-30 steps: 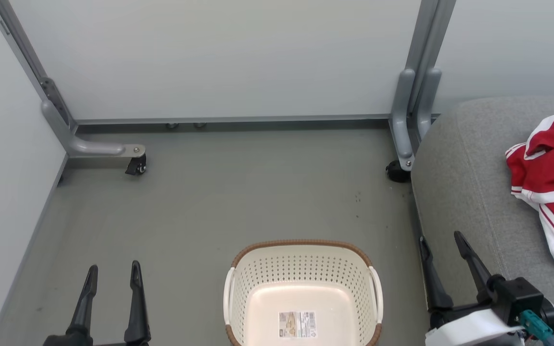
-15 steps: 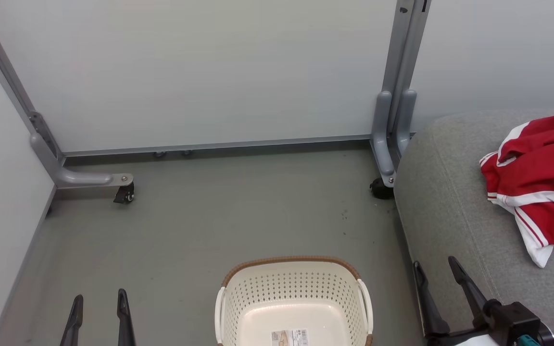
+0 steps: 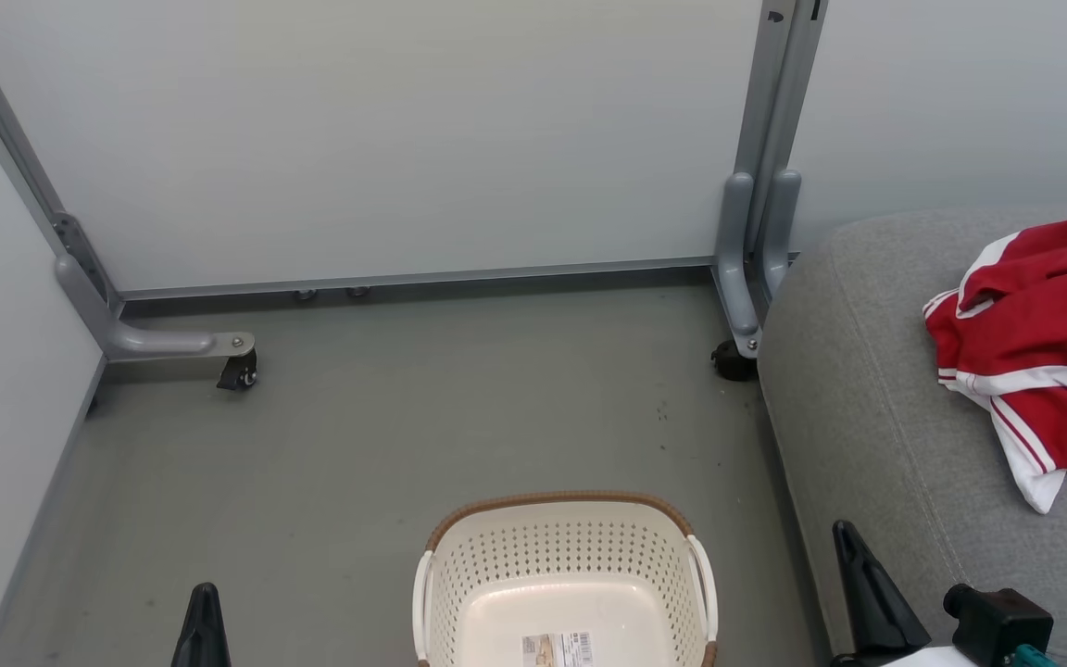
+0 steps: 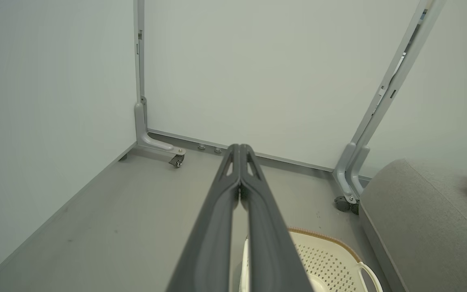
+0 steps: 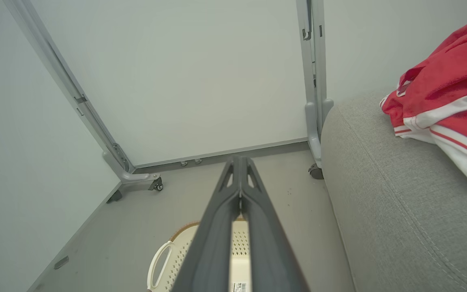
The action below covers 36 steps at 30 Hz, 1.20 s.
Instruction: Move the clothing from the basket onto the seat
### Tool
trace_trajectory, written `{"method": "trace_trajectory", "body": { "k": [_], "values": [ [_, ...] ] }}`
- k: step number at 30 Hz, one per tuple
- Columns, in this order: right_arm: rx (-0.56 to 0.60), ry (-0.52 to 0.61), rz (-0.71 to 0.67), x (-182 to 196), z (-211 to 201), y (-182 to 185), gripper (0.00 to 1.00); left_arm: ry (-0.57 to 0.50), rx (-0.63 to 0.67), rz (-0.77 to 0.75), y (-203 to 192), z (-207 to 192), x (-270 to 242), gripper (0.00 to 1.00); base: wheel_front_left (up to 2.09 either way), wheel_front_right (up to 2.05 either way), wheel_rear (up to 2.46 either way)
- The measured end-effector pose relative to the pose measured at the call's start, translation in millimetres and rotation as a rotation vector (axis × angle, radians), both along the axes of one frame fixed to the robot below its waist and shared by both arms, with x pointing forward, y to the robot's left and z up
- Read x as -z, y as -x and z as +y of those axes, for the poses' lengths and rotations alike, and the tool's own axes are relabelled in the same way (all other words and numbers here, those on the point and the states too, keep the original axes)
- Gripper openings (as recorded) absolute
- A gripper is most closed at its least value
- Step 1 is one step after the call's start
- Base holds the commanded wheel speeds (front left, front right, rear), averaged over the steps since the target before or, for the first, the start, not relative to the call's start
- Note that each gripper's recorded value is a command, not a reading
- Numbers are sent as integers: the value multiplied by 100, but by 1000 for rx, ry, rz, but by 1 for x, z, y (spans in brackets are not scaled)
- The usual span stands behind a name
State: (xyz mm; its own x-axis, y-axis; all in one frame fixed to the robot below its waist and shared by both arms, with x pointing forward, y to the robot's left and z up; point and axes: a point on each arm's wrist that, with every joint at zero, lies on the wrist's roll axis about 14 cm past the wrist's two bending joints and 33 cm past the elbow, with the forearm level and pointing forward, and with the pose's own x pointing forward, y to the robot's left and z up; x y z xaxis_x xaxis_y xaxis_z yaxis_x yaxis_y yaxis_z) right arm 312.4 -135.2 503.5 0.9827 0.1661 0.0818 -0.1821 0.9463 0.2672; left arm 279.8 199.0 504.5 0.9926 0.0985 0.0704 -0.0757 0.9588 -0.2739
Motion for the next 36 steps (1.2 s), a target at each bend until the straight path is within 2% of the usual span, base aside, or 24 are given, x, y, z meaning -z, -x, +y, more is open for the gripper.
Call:
{"method": "trace_trajectory", "body": {
  "k": [12, 36],
  "values": [
    [40, -203, 49, 1, -14, -12, 0, 220, 6, 15, -17, 2, 4, 0, 0, 0, 0],
    [86, -540, 118, 1, -32, -33, 0, 560, 27, 32, -44, 4, 8, 0, 0, 0, 0]
  ]
}}
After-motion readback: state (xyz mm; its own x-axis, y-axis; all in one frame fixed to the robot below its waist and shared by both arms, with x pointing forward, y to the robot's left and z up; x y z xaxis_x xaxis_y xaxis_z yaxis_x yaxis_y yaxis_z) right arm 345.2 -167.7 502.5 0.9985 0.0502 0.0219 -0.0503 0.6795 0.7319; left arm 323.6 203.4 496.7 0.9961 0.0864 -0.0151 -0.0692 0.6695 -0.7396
